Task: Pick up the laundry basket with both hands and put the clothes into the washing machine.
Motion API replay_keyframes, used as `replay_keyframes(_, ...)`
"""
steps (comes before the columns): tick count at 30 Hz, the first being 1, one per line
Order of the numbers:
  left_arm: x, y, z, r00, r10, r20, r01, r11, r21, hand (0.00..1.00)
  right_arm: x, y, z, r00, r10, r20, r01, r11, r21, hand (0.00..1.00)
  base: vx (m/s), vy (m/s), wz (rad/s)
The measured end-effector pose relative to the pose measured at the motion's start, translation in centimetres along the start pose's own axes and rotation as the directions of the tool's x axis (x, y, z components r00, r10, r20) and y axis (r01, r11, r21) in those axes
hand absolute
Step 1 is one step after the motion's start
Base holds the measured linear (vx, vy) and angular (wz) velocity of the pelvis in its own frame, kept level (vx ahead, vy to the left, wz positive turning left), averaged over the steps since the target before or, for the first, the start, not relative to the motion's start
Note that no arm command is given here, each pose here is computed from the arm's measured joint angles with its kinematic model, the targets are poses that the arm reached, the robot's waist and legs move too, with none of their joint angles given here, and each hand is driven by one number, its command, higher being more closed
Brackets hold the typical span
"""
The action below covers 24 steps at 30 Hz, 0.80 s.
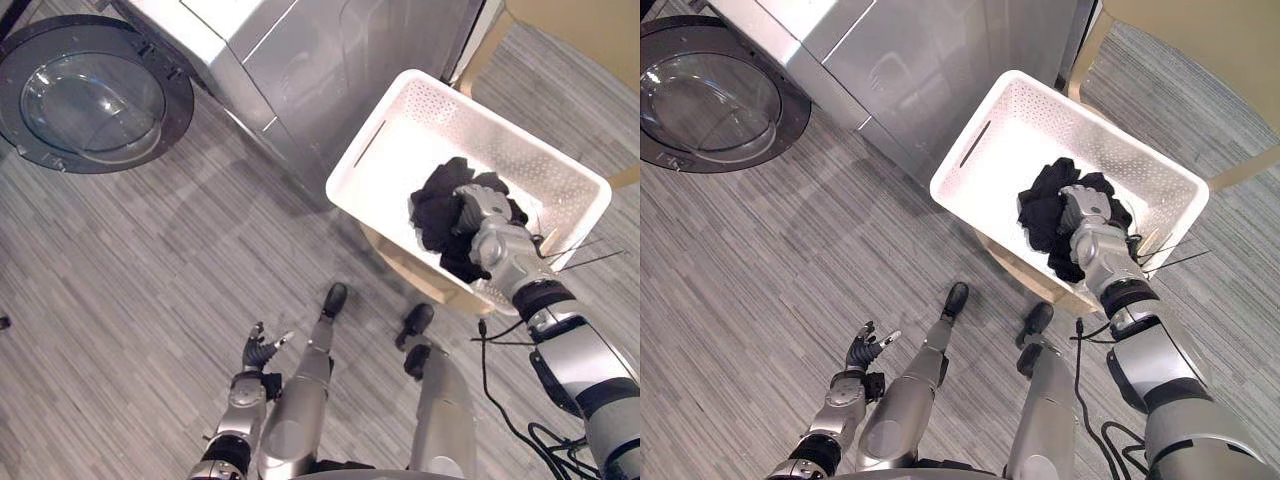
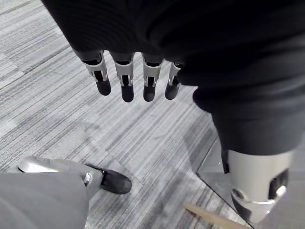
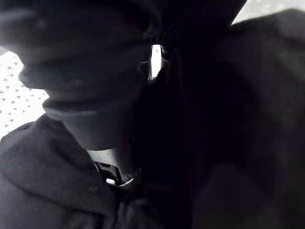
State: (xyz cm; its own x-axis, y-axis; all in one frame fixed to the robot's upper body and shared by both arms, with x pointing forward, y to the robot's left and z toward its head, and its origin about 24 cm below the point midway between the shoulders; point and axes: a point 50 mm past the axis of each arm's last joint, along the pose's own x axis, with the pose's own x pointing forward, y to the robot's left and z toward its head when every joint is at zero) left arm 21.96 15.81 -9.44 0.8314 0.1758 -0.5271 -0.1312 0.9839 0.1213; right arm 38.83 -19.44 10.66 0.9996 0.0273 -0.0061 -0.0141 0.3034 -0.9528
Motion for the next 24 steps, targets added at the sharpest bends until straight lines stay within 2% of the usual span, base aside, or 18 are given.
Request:
replay_keyframes(2, 0.0, 0.2, 0.0, 1.0, 0.003, -0.001, -0.003, 1.0, 0.004, 0.0, -0.3, 0.5, 0.7, 1.0, 0.001, 0.025, -0.002, 0.997, 0.071, 1.0, 0.03, -0.073, -0.03)
replay_keyframes(5, 0.1, 0.9, -0.1, 1.0, 0.016, -0.003, -0.016, 1.0, 0.02, 0.0, -0.6, -0.7, 1.2, 0.996, -0.075, 0.039, 0.065, 0.974, 0.219, 1.0, 0.0, -0.054, -0.07)
replay_keyframes(7, 0.1, 1.9, -0.2, 0.999, 0.036, -0.005, -0.035, 0.999, 0.038, 0.0, -0.9, -1.9, 1.0, 0.989, -0.141, 0.033, 0.121, 0.93, 0.347, 1.0, -0.01, -0.044, -0.1)
replay_keyframes(8, 0.1, 2.5, -0.5, 0.999, 0.048, -0.012, -0.048, 0.998, 0.051, 0.0, -1.3, -2.1, 0.4, 0.986, -0.166, 0.006, 0.147, 0.89, 0.431, 1.0, 0.01, -0.045, -0.09)
replay_keyframes(10, -0.2, 3.2, -1.2, 0.997, 0.067, -0.034, -0.065, 0.996, 0.055, 0.0, -1.8, -1.3, -0.2, 0.986, -0.165, -0.035, 0.159, 0.841, 0.518, 1.0, 0.04, -0.033, -0.1)
replay_keyframes(11, -0.5, 3.5, -1.9, 0.995, 0.074, -0.06, -0.071, 0.996, 0.059, 0.0, -2.7, -0.3, -1.0, 0.984, -0.157, -0.082, 0.174, 0.767, 0.617, 1.0, 0.07, -0.017, -0.03)
replay_keyframes(12, -0.6, 3.5, -2.0, 0.995, 0.075, -0.065, -0.071, 0.996, 0.06, 0.0, -2.9, -0.1, -1.2, 0.984, -0.155, -0.091, 0.177, 0.75, 0.637, 1.0, 0.09, -0.012, 0.05)
replay_keyframes(16, -1.4, 3.9, -3.8, 0.989, 0.072, -0.125, -0.065, 0.996, 0.06, 0.0, -6.0, 4.3, -3.2, 0.973, -0.065, -0.222, 0.223, 0.514, 0.828, 1.0, 0.09, 0.002, -0.08)
replay_keyframes(17, -1.5, 4.0, -3.9, 0.988, 0.079, -0.129, -0.072, 0.996, 0.054, 0.0, -6.4, 4.9, -3.4, 0.97, -0.052, -0.238, 0.234, 0.469, 0.852, 1.0, 0.08, 0.03, -0.19)
replay_keyframes(19, -2.1, 4.8, -5.0, 0.979, 0.112, -0.17, -0.108, 0.994, 0.034, 0.0, -8.3, 7.3, -4.0, 0.955, 0.016, -0.297, 0.278, 0.307, 0.91, 1.0, 0.06, 0.039, -0.19)
replay_keyframes(21, -2.7, 5.5, -5.9, 0.97, 0.137, -0.203, -0.135, 0.991, 0.025, 0.0, -9.3, 8.4, -4.0, 0.948, 0.04, -0.317, 0.302, 0.212, 0.93, 1.0, 0.05, 0.028, -0.13)
replay_keyframes(24, -3.5, 5.9, -7.1, 0.957, 0.157, -0.243, -0.16, 0.987, 0.01, 0.0, -10.4, 9.1, -3.9, 0.941, 0.055, -0.334, 0.335, -0.014, 0.942, 1.0, 0.04, 0.034, -0.28)
